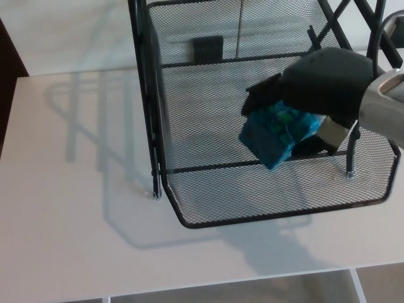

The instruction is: The robot walks towards a desk on which a file tray is kept in the middle and a cube is kept to its right. The robot lifts the cube using its right hand and places it on the file tray.

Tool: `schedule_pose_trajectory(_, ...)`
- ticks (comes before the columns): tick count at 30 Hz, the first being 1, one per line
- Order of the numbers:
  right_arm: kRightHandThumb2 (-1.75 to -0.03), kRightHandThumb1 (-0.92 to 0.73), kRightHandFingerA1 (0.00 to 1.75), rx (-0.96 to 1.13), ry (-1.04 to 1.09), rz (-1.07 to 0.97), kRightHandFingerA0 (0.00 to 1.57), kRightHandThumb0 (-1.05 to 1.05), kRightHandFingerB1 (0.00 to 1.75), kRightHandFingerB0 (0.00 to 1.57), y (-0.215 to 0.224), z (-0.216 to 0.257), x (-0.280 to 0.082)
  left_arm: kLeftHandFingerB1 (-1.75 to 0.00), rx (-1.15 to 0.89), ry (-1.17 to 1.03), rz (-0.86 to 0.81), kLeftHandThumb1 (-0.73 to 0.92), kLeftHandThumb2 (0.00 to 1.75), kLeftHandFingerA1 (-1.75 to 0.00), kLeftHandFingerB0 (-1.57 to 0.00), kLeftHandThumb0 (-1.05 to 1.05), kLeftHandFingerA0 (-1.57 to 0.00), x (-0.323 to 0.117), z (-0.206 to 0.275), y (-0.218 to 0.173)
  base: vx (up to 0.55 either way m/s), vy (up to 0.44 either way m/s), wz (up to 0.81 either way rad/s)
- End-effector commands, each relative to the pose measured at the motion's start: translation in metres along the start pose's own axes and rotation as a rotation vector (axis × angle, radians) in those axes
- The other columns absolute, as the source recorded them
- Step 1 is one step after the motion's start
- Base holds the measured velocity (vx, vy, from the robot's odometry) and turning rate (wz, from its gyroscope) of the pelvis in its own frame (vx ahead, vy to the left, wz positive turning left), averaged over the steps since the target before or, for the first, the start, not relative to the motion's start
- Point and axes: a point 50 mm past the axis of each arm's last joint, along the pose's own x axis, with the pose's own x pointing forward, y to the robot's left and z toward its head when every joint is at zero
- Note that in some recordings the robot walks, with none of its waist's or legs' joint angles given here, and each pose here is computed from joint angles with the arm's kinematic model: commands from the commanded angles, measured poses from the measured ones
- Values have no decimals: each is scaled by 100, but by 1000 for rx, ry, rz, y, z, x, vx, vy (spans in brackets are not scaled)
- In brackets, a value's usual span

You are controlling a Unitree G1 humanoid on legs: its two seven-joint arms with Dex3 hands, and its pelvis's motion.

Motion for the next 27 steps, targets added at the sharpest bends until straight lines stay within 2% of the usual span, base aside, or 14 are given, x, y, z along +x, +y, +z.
schedule_pose_trajectory(1,-87,-59,14,-47,92,285,0,-100,0,0,29,-13,-6,-90,16,37,9,71,93,-93,-58,-58,-47,-3,-3,7,0,0,0)
schedule_pose_trajectory(7,-89,-51,28,-49,90,238,0,-86,13,0,0,-10,-15,-81,0,45,9,69,93,-88,-51,-56,-40,-4,-4,6,0,0,0)
schedule_pose_trajectory(8,-70,-38,0,-46,93,222,0,-90,0,0,-8,-9,-18,-84,0,37,10,67,94,-91,-55,-57,-47,-3,-5,6,0,0,0)
schedule_pose_trajectory(10,-70,-38,0,-41,83,187,0,-89,0,0,-16,-6,-21,-79,3,39,4,71,92,-88,-47,-57,-42,-3,-4,6,0,0,0)
schedule_pose_trajectory(12,-69,-37,0,-41,80,168,0,-89,0,0,-28,-5,-26,-84,-11,35,5,70,92,-92,-55,-58,-49,-3,-2,5,0,0,0)
schedule_pose_trajectory(13,-70,-37,0,-29,72,151,0,-90,0,0,-36,-5,-33,-114,-8,27,0,69,94,-116,-78,-56,-80,-3,-2,4,0,0,0)
schedule_pose_trajectory(16,-70,-36,0,-18,62,134,0,-89,0,0,-41,-4,-38,-104,-10,37,2,69,92,-113,-70,-56,-69,-3,-4,5,0,0,0)
schedule_pose_trajectory(17,-87,-49,24,-18,70,116,0,-83,11,0,-50,-6,-47,-87,-8,36,4,69,91,-97,-61,-56,-50,-3,-5,4,0,0,0)
schedule_pose_trajectory(18,-85,-50,22,-9,78,88,0,-83,11,0,-57,-8,-56,-74,2,37,8,72,89,-82,-41,-57,-32,-2,-6,4,0,0,0)
schedule_pose_trajectory(19,-68,-37,0,7,81,64,0,-84,1,0,-62,-9,-63,-85,-3,37,8,71,91,-93,-51,-58,-40,-2,-7,4,0,0,0)
schedule_pose_trajectory(21,-81,-52,14,100,74,-82,0,-87,0,0,-80,-22,-95,-88,-22,40,6,72,91,-99,-63,-57,-63,-3,-6,6,0,0,0)
schedule_pose_trajectory(24,-87,-58,8,105,126,-233,0,-97,1,0,-92,-36,-129,-73,-29,42,8,74,87,-80,-38,-54,-28,-4,-9,7,0,0,0)
schedule_pose_trajectory(26,-86,-55,13,165,189,-339,0,-95,0,0,-101,-53,-165,-95,-27,47,15,66,93,-104,-67,-55,-62,-4,-10,7,0,0,0)
schedule_pose_trajectory(27,-85,-50,19,183,224,-380,0,-89,0,0,-104,-58,-180,-90,-31,45,14,66,94,-101,-65,-56,-59,-3,-11,7,0,0,0)
